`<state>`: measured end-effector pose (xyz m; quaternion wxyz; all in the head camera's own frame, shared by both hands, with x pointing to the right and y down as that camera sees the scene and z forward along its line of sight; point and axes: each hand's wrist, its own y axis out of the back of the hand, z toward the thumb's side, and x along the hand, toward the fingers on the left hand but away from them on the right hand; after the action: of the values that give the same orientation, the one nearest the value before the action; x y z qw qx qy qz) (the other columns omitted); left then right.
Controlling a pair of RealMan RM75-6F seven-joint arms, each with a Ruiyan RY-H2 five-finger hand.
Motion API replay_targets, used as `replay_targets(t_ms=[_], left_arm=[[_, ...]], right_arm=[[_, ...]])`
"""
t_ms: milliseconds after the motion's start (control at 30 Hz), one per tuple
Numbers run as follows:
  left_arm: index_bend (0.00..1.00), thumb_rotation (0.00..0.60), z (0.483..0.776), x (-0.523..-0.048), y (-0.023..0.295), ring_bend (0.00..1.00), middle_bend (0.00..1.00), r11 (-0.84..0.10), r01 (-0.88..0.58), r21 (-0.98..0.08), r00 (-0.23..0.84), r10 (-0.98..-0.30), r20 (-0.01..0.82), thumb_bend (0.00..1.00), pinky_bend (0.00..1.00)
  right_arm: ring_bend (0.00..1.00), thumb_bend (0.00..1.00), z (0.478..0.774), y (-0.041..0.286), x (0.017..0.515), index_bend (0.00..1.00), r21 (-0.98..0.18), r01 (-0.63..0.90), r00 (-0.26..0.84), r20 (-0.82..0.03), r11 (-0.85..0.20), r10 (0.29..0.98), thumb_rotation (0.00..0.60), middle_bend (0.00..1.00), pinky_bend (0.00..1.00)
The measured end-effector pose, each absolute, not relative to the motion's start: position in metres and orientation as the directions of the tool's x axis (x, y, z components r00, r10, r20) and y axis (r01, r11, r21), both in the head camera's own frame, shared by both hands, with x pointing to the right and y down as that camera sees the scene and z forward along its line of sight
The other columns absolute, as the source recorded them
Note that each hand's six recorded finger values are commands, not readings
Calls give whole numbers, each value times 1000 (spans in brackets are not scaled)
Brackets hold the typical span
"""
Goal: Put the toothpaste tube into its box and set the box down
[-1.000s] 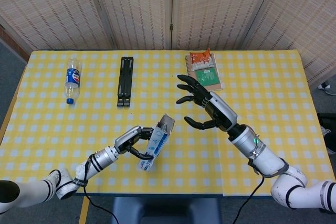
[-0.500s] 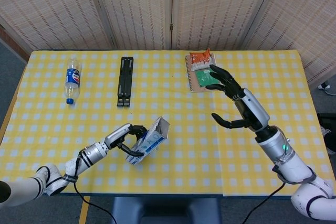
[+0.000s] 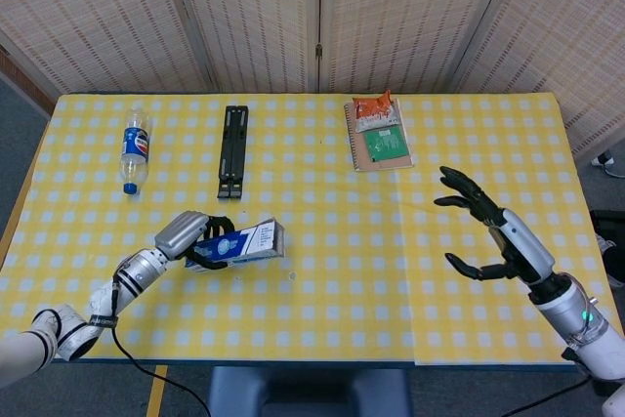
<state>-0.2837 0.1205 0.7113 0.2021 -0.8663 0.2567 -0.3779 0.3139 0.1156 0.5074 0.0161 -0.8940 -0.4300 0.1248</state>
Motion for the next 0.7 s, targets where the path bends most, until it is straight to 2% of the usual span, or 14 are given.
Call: replay_targets(t_ms=[200,367,433,567,700], left_arm=[[503,600,714,-296,123,532,587,-739,-132,-661,540,-613,577,470,568],[419,600,716,-296,128,403,490,-707,-26,-707,515,-615,597,469,453],[392,600,716,-294,131,367,461,-706,-15,-708,504,-617,605,459,422],[314,600,717,-292,134,269,367,-720,-25,-693,487,-614,621,355,353],[283,600,715,-290,134,210,308,-728,-44,-684,481,-615,624,327,305]], right_arm=[[42,394,522,129,331,0,-140,769,583,-244,-623,775,600,0,170],[39,393,532,131,336,0,-114,774,579,-270,-622,770,600,0,170],[38,394,535,132,336,0,-108,771,583,-278,-628,763,600,0,170],[38,394,534,133,337,0,-107,769,586,-274,-630,762,600,0,170],[38,394,532,133,340,0,-111,773,581,-268,-624,768,600,0,170]])
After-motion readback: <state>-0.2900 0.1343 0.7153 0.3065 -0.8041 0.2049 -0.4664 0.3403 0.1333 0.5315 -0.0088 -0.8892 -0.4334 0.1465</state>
